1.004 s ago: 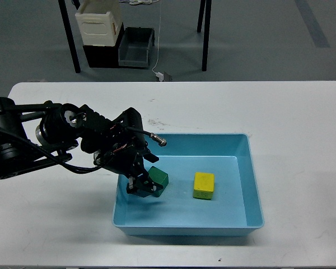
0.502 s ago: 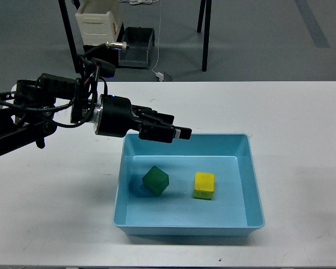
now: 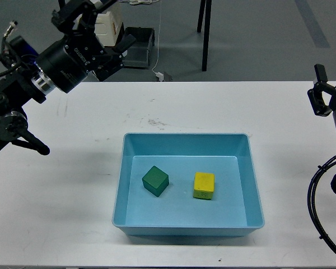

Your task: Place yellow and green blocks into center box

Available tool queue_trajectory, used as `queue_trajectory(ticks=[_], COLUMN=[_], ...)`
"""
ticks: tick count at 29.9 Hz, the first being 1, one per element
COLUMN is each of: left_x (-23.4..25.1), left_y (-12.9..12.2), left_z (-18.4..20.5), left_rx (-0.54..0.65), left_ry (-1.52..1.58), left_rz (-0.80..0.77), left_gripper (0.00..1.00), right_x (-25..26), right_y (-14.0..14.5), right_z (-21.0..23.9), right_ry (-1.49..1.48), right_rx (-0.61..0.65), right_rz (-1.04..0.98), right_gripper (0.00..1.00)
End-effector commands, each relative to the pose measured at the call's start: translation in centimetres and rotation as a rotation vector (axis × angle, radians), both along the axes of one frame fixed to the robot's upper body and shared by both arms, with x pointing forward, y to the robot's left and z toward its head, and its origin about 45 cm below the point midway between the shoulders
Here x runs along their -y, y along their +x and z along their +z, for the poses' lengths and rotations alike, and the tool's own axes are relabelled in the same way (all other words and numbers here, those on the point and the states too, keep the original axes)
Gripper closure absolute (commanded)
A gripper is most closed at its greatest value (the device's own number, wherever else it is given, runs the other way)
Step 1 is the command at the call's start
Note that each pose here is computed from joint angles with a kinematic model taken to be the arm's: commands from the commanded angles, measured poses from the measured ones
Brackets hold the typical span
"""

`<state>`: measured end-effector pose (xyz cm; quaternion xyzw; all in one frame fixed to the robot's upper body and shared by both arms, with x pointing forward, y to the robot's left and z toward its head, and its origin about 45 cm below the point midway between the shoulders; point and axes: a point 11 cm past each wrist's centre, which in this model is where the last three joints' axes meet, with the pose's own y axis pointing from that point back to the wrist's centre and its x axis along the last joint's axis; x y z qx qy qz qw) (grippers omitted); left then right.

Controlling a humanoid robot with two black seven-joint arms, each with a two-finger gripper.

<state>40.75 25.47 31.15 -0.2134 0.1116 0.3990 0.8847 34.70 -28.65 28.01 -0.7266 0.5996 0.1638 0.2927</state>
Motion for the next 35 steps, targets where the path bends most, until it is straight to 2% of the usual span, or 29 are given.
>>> queue_trajectory(ticks=[1, 8, 12, 18, 22, 27, 35], left_x=[-2.0, -3.0, -3.2, -2.0, -2.3, -2.4, -3.8], left_y=[-1.3, -4.4, -5.6, -8.4, -9.8, -11.3, -12.0], left_z=[-2.4, -5.6, -7.6, -10.4, -12.0, -12.3, -13.0], left_rx=[-0.142, -0.382, -0.508, -0.61, -0.645, -0.667, -0.672], left_ry=[-0.162, -0.465, -0.634, -0.772, -0.818, -0.87, -0.881], left_rz=[0.073, 0.148, 0.207, 0.212, 0.253, 0.271, 0.329], left_gripper=[0.0, 0.0, 0.0, 0.0, 0.0, 0.0, 0.0], right_x=[-0.6, 0.4, 2.2, 3.3, 3.7, 4.0, 3.7], right_y=[-0.3, -3.4, -5.6, -8.7, -9.5, -10.0, -10.2], right_z=[-0.6, -3.5, -5.5, -8.4, -9.1, -9.6, -10.0], right_ry=[0.219, 0.466, 0.567, 0.605, 0.607, 0.607, 0.61], right_rx=[-0.038, -0.071, -0.099, -0.147, -0.164, -0.178, -0.194], right_rz=[0.046, 0.121, 0.085, 0.045, 0.022, 0.006, 0.008], right_gripper=[0.0, 0.0, 0.0, 0.0, 0.0, 0.0, 0.0])
